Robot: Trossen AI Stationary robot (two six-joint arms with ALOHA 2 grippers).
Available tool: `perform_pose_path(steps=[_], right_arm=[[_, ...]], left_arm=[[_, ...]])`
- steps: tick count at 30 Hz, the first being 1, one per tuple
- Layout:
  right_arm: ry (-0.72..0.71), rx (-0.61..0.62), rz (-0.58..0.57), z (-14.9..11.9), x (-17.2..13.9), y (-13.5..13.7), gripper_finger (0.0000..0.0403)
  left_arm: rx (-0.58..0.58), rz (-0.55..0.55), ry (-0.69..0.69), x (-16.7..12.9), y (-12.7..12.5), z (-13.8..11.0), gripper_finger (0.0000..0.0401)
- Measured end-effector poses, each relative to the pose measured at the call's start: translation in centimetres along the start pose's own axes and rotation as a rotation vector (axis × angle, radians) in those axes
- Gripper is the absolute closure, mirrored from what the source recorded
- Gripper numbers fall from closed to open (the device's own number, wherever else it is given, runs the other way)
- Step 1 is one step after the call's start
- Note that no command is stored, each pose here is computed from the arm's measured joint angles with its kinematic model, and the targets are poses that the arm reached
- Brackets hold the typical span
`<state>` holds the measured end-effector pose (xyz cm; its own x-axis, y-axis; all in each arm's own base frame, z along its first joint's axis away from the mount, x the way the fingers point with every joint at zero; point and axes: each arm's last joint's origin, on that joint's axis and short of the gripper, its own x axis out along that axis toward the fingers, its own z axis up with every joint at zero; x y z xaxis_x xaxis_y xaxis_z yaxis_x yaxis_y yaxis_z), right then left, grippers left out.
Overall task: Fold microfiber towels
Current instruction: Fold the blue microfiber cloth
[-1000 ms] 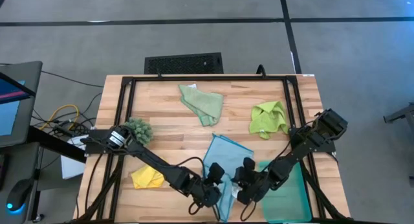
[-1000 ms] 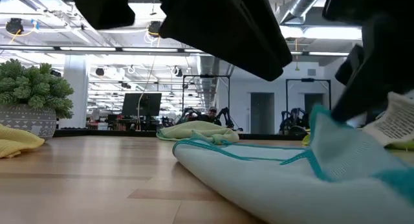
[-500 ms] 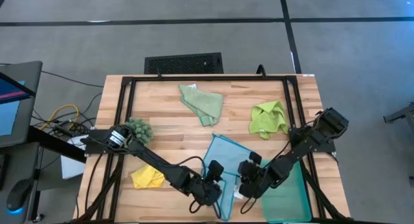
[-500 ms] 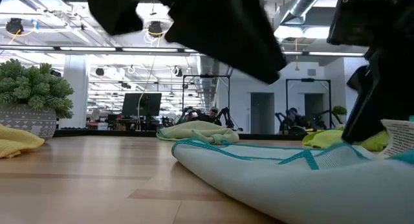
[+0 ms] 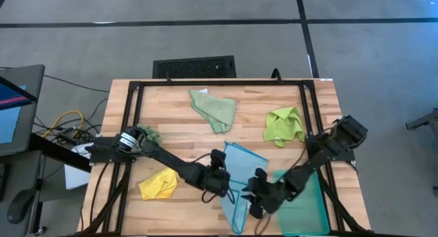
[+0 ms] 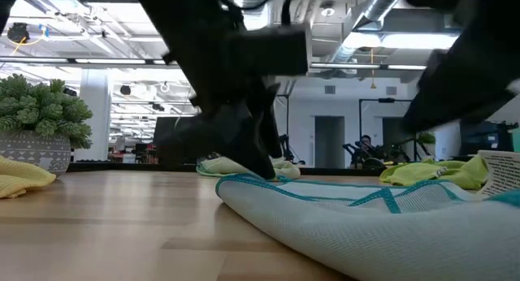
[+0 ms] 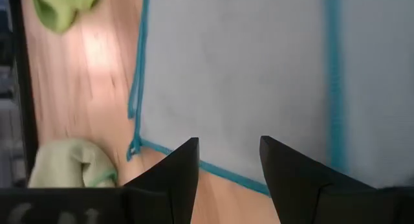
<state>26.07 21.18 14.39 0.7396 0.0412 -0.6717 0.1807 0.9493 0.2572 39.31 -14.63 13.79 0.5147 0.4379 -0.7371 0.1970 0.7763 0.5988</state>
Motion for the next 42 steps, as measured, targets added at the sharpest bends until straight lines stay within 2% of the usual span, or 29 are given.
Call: perform_pose_path(steps=[8,13,18,21,26,28,31,38,42], right_arm=[[0.104,0.060,-0.019,0.1,3.4,-2.2,0.0284],[0.109,0.072,0.095,-0.1,4.6,-1.7,0.0285],[0.098,0.055,0.126,0.1,4.8,-1.6,0.0293],[0.090,0.031,0.109,0.1,4.8,-1.7,0.0319],[0.101,0.013,0.085,0.1,4.9,-2.1,0.0384],[0.094,-0.008,0.071,0.1,4.9,-2.1,0.0394],[0.087,-0.021,0.045,0.1,4.6,-2.2,0.0386],[0.145,-0.070,-0.045,0.0,2.4,-2.4,0.0398],[0.119,-0.099,-0.062,0.0,0.7,-1.7,0.0389]], left_arm=[[-0.029,-0.004,0.046,1.5,0.2,-1.6,0.0244],[-0.033,-0.003,0.048,1.5,0.2,-1.6,0.0244],[-0.033,-0.004,0.049,1.5,0.2,-1.6,0.0244],[-0.033,-0.004,0.049,1.5,0.2,-1.7,0.0244],[-0.033,-0.006,0.050,1.4,0.2,-1.7,0.0244],[-0.038,-0.024,0.049,1.3,0.0,-1.7,0.0244],[-0.044,-0.100,0.038,0.6,-0.3,-1.6,0.0244],[-0.118,-0.437,-0.007,-3.0,-2.2,-1.1,0.0244],[-0.150,-0.491,-0.068,-4.8,-3.1,-0.1,0.0244]])
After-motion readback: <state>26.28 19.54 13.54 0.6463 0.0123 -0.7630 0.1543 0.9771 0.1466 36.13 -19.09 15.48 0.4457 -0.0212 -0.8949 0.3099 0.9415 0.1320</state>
